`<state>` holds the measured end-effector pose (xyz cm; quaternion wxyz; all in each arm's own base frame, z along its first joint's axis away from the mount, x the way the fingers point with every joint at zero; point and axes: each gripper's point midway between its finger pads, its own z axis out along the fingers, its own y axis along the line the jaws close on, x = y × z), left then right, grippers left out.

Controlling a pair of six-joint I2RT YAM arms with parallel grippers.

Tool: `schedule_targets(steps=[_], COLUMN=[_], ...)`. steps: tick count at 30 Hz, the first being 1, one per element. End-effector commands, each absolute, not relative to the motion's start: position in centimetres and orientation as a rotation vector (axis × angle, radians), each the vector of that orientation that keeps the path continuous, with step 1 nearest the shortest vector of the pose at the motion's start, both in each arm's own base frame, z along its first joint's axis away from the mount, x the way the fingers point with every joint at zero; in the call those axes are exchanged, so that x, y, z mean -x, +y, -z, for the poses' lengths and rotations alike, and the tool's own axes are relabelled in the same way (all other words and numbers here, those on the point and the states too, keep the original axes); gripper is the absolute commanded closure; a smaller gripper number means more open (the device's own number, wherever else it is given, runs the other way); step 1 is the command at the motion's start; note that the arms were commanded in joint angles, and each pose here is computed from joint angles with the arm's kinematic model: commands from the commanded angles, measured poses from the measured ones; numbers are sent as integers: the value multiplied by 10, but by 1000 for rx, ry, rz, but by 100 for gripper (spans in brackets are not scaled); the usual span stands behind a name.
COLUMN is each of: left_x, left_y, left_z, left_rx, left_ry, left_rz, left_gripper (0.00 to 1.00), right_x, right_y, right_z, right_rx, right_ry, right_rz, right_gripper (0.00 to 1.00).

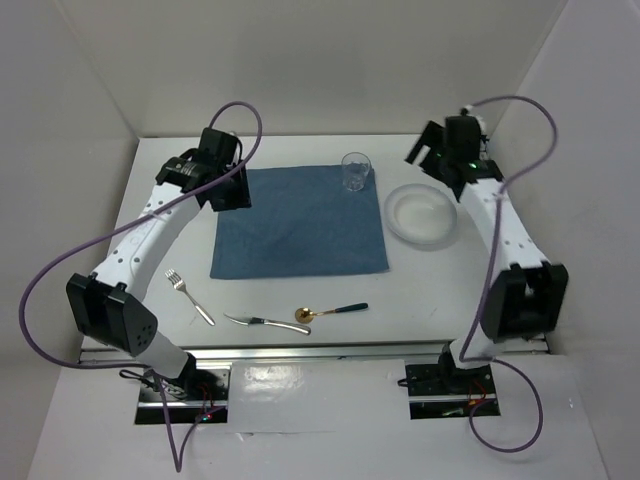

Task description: Set the dinner table for one person

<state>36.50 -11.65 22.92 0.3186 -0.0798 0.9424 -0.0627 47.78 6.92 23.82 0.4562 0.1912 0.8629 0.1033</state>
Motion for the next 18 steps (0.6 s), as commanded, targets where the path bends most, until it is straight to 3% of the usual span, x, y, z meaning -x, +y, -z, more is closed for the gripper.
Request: schedule_targets(steps=[1, 3, 5, 6, 8, 10, 18], left_x=[-359, -359, -356, -356, -356, -356, -355], left_y=[-111, -116, -119, -119, -119, -121, -121], left_z=[-245, -244, -240, -240, -240, -240, -243], left_rx=[187, 177, 166, 166, 166, 162, 162], left_ry=[2401, 2395, 2410, 2411, 2411, 2413, 2404], left_rz=[170, 204, 229, 229, 229, 239, 243], left_gripper=[50, 50, 50, 50, 50, 50, 50], right_x=[-430, -409, -374, -381, -361, -359, -372], right_y=[14, 1, -14, -7, -11, -16, -15], right_z=[-206, -200, -147, -166, -134, -119, -82], right_rx=[-718, -789, -842, -788, -836, -876, -924], right_ry=[2123, 2071, 2124, 2071, 2090, 2105, 2152], right_rz=[-218, -263, -353, -418, -487, -526, -571], right_gripper=[12, 17, 17, 17, 5, 1, 1])
